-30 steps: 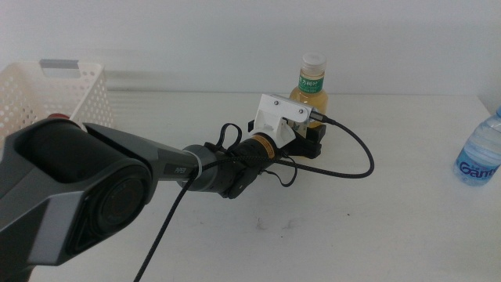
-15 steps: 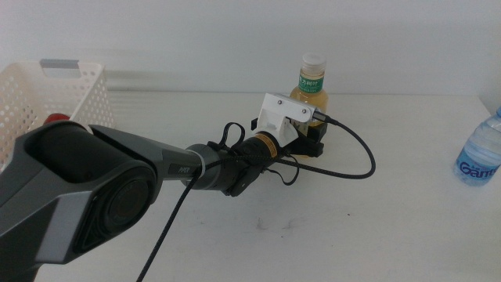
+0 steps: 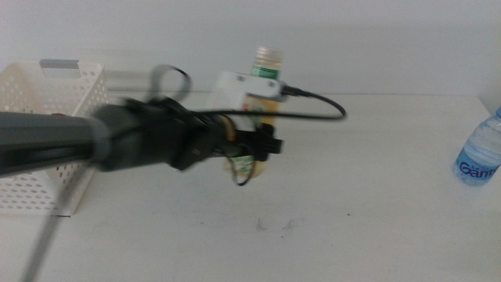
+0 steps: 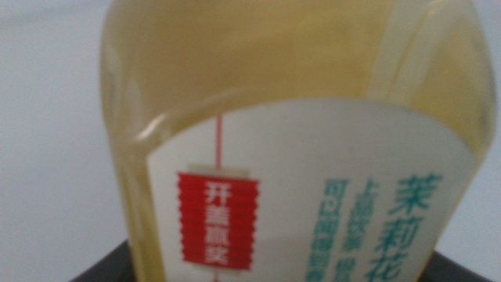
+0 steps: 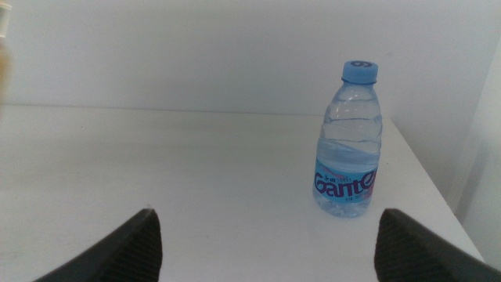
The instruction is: Use arms to grab the bottles and put them into the dustbin to the left of the table.
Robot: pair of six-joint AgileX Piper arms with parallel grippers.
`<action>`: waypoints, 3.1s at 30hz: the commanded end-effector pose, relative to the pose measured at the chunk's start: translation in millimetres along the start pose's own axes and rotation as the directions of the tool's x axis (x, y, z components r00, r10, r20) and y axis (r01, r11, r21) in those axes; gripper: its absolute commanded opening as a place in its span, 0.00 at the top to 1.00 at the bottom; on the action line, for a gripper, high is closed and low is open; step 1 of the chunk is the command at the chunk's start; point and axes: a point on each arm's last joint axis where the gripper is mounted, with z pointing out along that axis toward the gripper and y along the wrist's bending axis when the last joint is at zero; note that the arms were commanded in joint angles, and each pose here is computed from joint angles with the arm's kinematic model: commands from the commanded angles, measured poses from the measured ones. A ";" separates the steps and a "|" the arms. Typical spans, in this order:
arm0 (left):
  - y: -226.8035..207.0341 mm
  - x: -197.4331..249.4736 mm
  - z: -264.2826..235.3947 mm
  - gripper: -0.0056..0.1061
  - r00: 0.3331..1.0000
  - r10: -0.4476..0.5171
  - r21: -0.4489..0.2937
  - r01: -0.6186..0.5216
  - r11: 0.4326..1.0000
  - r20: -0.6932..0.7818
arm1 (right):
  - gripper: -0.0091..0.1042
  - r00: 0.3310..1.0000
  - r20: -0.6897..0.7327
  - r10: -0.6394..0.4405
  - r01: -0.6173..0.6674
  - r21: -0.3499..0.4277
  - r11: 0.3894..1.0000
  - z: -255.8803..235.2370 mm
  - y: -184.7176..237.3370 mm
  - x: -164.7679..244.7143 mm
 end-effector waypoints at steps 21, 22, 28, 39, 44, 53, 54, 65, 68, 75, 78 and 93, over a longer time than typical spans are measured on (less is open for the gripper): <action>244.2 -71.9 -233.5 0.96 0.884 -0.324 -0.473 0.139 0.870 -0.337 | 0.14 1.000 0.015 -0.014 0.013 0.009 1.000 -0.2 -0.5 -0.5; 254.0 -68.6 -230.0 0.96 0.881 -0.331 -0.470 0.146 0.870 -0.339 | 0.14 1.000 0.015 -0.014 0.013 0.009 1.000 -0.2 -0.5 -0.5; 296.4 -49.6 -186.7 0.96 0.883 -0.334 -0.407 0.186 0.894 -0.331 | 0.14 1.000 0.015 -0.014 0.013 0.009 1.000 -0.2 -0.5 -0.5; 317.3 -24.1 -136.0 0.54 0.844 -0.370 -0.381 0.218 0.898 -0.389 | 0.14 1.000 0.015 -0.014 0.013 0.009 1.000 -0.2 -0.5 -0.5; 315.4 -28.2 -139.4 0.11 0.849 -0.376 -0.382 0.230 0.895 -0.370 | 0.14 1.000 0.015 -0.014 0.013 0.009 1.000 -0.2 -0.5 -0.5; 228.5 -84.4 -206.6 0.11 0.936 -0.219 -0.309 0.130 0.942 -0.275 | 0.14 1.000 0.015 -0.014 0.013 0.009 1.000 -0.2 -0.5 -0.5; 210.0 -91.8 -218.5 0.11 0.952 -0.182 -0.289 0.108 0.951 -0.245 | 0.14 1.000 0.015 -0.014 0.013 0.009 1.000 -0.2 -0.5 -0.5; 6.1 -109.7 -353.2 0.11 0.958 0.235 0.262 -0.272 0.926 0.164 | 0.14 1.000 0.015 -0.014 0.013 0.009 1.000 -0.2 -0.5 -0.5; -17.1 -102.3 -379.2 0.11 0.922 0.291 0.292 -0.361 0.886 0.254 | 0.14 1.000 0.015 -0.014 0.013 0.009 1.000 -0.2 -0.5 -0.5; -28.6 -98.4 -391.7 0.11 0.902 0.309 0.318 -0.400 0.860 0.301 | 0.14 1.000 0.015 -0.014 0.013 0.009 1.000 -0.2 -0.5 -0.5; -28.0 -98.3 -391.4 0.11 0.902 0.313 0.311 -0.402 0.861 0.298 | 0.14 1.000 0.015 -0.014 0.013 0.009 1.000 -0.2 -0.5 -0.5; -26.2 -102.4 -391.5 0.11 0.891 0.308 0.277 -0.404 0.872 0.332 | 0.14 1.000 0.016 0.014 -0.014 0.003 1.000 7.1 -1.7 -66.2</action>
